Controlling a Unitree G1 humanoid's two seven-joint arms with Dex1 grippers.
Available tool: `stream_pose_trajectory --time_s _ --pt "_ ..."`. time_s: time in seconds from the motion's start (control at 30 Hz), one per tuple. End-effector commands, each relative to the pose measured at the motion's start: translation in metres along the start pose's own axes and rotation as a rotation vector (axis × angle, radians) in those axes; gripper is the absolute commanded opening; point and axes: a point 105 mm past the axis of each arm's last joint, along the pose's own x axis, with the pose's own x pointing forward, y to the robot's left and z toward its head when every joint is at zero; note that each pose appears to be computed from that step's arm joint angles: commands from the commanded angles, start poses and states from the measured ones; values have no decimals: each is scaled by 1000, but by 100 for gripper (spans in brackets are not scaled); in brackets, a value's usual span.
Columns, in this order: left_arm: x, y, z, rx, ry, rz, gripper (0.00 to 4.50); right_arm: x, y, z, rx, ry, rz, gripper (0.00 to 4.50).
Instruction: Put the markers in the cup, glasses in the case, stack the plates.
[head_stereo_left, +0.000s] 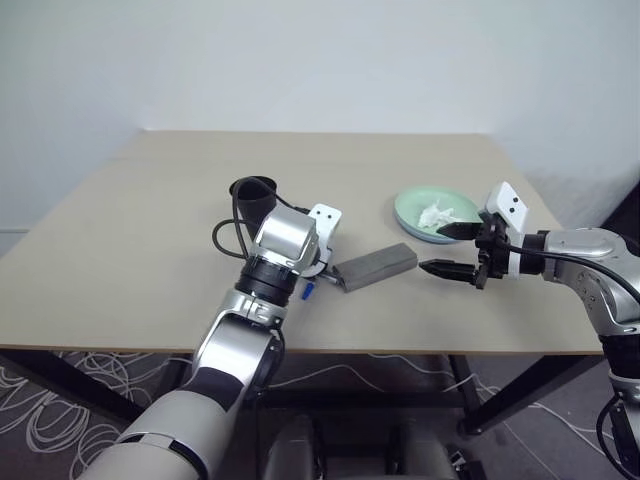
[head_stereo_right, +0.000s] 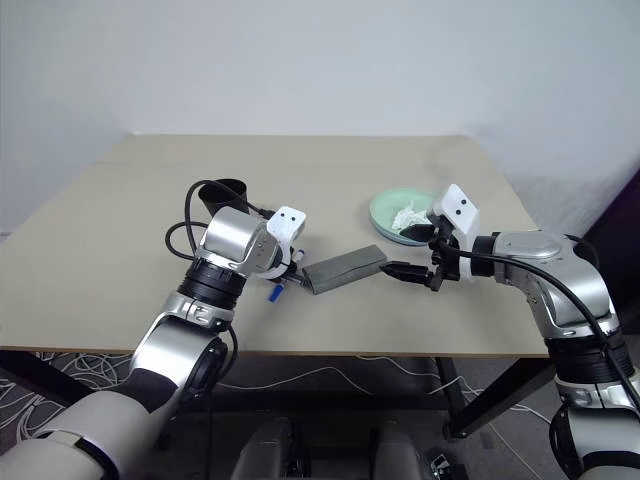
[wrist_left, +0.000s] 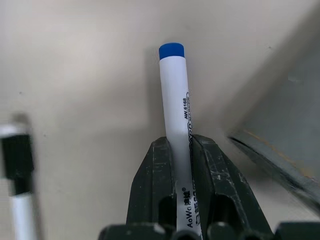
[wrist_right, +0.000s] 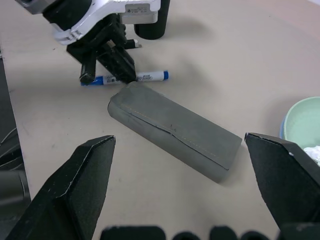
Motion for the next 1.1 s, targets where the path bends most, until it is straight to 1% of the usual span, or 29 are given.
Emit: stream_pose_trajectory --time_s 0.03,0.1,0.27,0.4,0.47,0.5,0.57,0.63,0.77,0.93,1.1 --pt "-23 17 50 53 -242 45 10 -5 -1 16 -56 -38 -19 450" --pt "-40 19 78 74 -402 36 10 -5 -1 17 -57 -40 -19 450" --pt "-78 29 124 97 -701 11 10 -5 -1 18 -61 -43 -20 450" --pt "-97 40 140 102 -859 3 10 -4 -2 19 -64 -44 -19 450" --pt "-102 52 144 97 -918 53 10 -5 -2 20 -66 -43 -19 450" --pt "-104 64 144 87 -945 122 10 -5 -2 20 -66 -43 -18 450" --pt "-108 83 144 88 -983 234 10 -5 -2 20 -66 -43 -17 450" --pt "-107 98 140 23 -993 259 10 -4 -2 20 -66 -43 -15 450" --pt "-103 119 132 -26 -1023 311 10 -3 -2 20 -66 -44 -11 450" --pt "-95 124 125 -34 -1029 314 10 -2 -1 21 -67 -44 -6 450" --pt "-81 124 116 -23 -1008 313 10 -2 -1 21 -67 -44 -4 450"
